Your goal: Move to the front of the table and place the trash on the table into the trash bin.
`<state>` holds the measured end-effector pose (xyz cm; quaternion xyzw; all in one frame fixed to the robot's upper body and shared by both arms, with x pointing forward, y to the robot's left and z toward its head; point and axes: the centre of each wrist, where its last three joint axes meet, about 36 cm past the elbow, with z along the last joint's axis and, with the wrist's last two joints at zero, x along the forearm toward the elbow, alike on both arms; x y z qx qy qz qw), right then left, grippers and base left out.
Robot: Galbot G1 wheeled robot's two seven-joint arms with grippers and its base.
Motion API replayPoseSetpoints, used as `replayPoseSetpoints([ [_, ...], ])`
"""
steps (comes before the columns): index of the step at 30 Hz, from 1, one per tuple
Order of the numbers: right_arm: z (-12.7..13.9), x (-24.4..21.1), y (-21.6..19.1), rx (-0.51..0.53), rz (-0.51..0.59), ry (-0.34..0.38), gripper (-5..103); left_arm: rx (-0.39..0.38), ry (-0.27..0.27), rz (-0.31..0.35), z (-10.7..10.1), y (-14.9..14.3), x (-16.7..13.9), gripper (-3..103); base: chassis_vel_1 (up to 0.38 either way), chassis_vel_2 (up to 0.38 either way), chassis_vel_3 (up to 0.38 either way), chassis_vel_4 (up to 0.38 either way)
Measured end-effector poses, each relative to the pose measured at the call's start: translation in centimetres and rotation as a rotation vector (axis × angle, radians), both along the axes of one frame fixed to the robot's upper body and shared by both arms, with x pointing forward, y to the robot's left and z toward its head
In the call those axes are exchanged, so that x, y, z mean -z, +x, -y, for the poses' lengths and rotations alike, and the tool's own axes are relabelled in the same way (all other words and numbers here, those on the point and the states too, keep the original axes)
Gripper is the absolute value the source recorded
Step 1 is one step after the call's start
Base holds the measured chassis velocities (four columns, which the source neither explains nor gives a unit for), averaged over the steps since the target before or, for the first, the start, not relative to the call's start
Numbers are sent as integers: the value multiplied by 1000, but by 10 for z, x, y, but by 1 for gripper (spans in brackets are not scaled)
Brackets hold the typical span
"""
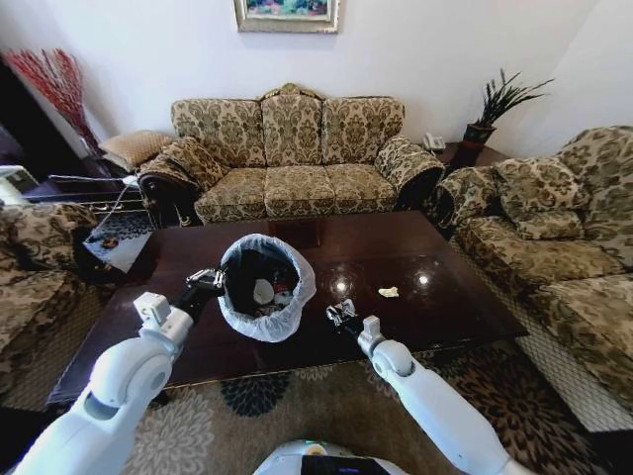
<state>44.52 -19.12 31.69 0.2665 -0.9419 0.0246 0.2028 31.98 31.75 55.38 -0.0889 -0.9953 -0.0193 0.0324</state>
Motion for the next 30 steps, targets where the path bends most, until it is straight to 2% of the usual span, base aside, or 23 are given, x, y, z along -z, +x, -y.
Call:
replayPoseSetpoints([
  [7, 3, -34, 10, 69, 101, 43, 11, -1, -2, -1, 0, -1, 0, 2, 0, 0, 0, 0],
  [10, 6, -103, 27, 84, 300, 92, 11, -5, -10, -5, 1, -4, 2, 2, 0, 0, 0, 0],
  [11, 6, -103, 27, 84, 300, 92, 11, -5, -10, -5, 1, -4, 2, 2, 0, 0, 0, 0],
  [14, 0, -163, 33, 76, 477, 154, 11, -7, -19, -19, 4, -5, 5, 2, 0, 0, 0, 0],
  [15, 0, -163, 33, 76, 477, 154, 11, -7, -19, -19, 4, -5, 5, 2, 0, 0, 0, 0],
  [18, -12, -230, 25, -14, 571, 262, 11, -4, -23, -29, 6, -5, 7, 2, 0, 0, 0, 0],
  [19, -12, -230, 25, -14, 571, 262, 11, -4, -23, -29, 6, -5, 7, 2, 0, 0, 0, 0],
  [22, -33, -282, 9, -155, 520, 356, 11, -4, -25, -32, 7, -5, 7, 2, 0, 0, 0, 0],
  [23, -33, -282, 9, -155, 520, 356, 11, -4, -25, -32, 7, -5, 7, 2, 0, 0, 0, 0],
  [25, -56, -309, -6, -281, 474, 404, 11, -6, -27, -38, 7, -5, 8, 2, 0, 0, 0, 0],
  [26, -67, -316, -14, -335, 450, 412, 11, -6, -27, -40, 7, -4, 8, 2, 0, 0, 0, 0],
  [27, -67, -316, -14, -335, 450, 412, 11, -6, -27, -40, 7, -4, 8, 2, 0, 0, 0, 0],
  [28, -76, -316, -20, -379, 425, 410, 11, -7, -27, -41, 7, -4, 8, 2, 0, 0, 0, 0],
  [30, -96, -302, -34, -458, 359, 379, 11, -9, -29, -40, 7, -4, 9, 2, 0, 0, 0, 0],
])
